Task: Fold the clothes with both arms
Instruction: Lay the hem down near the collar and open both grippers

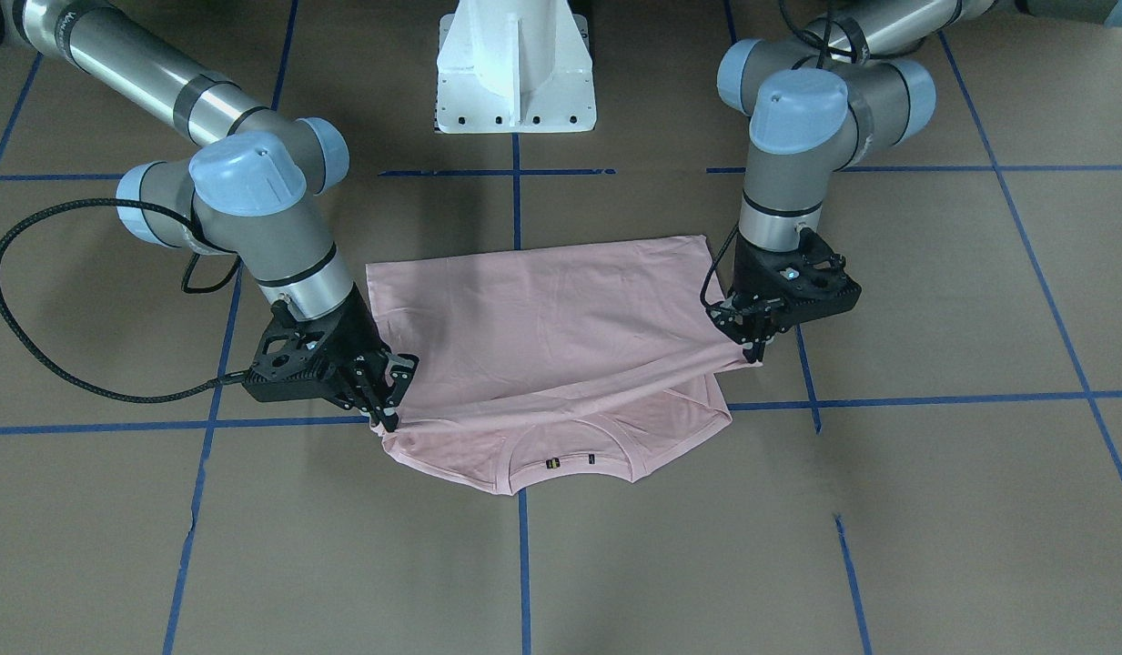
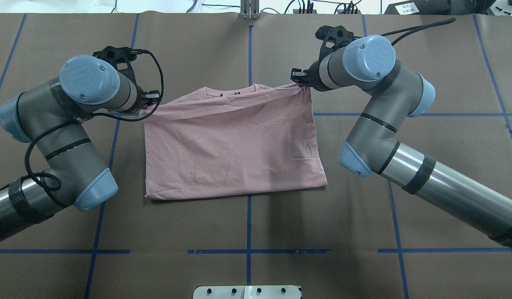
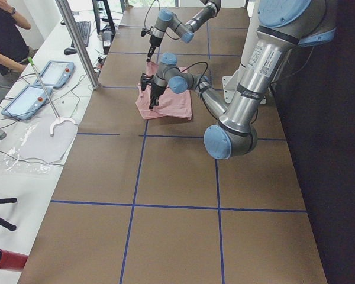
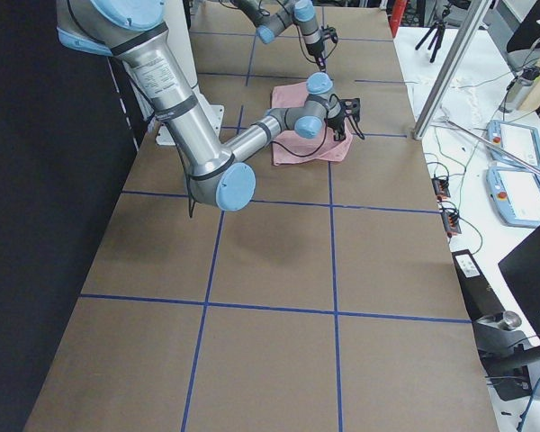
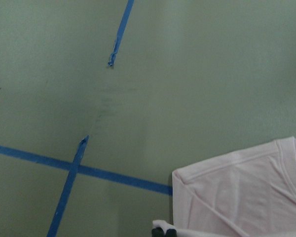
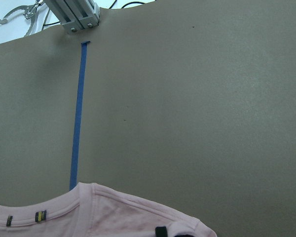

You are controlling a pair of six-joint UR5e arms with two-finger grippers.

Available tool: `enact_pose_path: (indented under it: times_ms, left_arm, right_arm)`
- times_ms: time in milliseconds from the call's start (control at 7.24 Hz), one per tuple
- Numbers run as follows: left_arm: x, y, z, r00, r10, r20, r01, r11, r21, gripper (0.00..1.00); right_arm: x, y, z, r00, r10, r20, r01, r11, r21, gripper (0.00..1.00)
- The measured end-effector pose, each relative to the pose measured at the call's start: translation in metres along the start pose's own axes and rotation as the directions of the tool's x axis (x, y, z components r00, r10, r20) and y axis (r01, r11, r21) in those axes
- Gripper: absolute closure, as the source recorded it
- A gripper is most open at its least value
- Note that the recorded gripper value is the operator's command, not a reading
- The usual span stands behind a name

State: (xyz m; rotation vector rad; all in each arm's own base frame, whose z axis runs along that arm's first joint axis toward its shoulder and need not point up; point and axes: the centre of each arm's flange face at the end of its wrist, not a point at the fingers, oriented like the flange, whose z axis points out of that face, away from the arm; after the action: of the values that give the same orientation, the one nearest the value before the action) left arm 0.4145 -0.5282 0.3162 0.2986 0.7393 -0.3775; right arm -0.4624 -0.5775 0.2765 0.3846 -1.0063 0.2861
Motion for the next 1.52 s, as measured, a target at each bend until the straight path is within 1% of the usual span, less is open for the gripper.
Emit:
enact_pose_path:
  times_ms: [276,414,552,691,1105,1243,1381,1519]
  left_arm:
    - [-0.001,-0.008,0.019,1.000,-0.010,-0.006,0.010,1.000,0.009,1.00]
    - [0.001,-0.009,0.026,1.000,-0.011,0.000,0.011,1.000,0.008,0.52]
    - [0.003,-0.009,0.029,1.000,-0.011,-0.002,0.011,1.000,0.008,0.07]
    - [0.005,-0.009,0.030,1.000,-0.012,-0.012,0.012,1.000,0.010,0.00]
    - [0.007,-0.009,0.029,1.000,-0.009,-0.029,0.010,1.000,0.013,0.00]
    - [0.010,-0.010,0.020,0.999,-0.008,-0.046,0.008,1.000,0.017,0.00]
    - [0.015,-0.009,0.003,0.997,-0.006,-0.081,0.007,1.000,0.015,0.00]
    - [0.020,-0.006,-0.017,0.992,-0.014,-0.122,0.013,1.000,-0.002,0.00]
  right_arm:
    - [-0.011,-0.004,0.003,1.000,0.001,0.015,-0.001,1.000,0.007,1.00]
    - [-0.014,-0.004,0.003,1.000,0.001,0.020,-0.001,1.000,0.007,0.78]
    - [-0.017,-0.003,0.003,1.000,0.000,0.023,0.000,1.000,0.007,0.20]
    - [-0.018,-0.002,0.003,1.000,-0.003,0.024,0.003,1.000,0.005,0.00]
    - [-0.017,0.000,0.003,1.000,-0.005,0.026,0.005,1.000,-0.001,0.00]
    - [-0.019,0.005,-0.003,0.999,0.000,0.040,0.000,1.000,-0.021,0.00]
    - [-0.011,0.018,-0.010,0.999,0.005,0.038,-0.003,0.998,-0.067,0.00]
    - [0.003,0.038,-0.017,1.000,0.013,0.007,-0.012,0.993,-0.119,0.00]
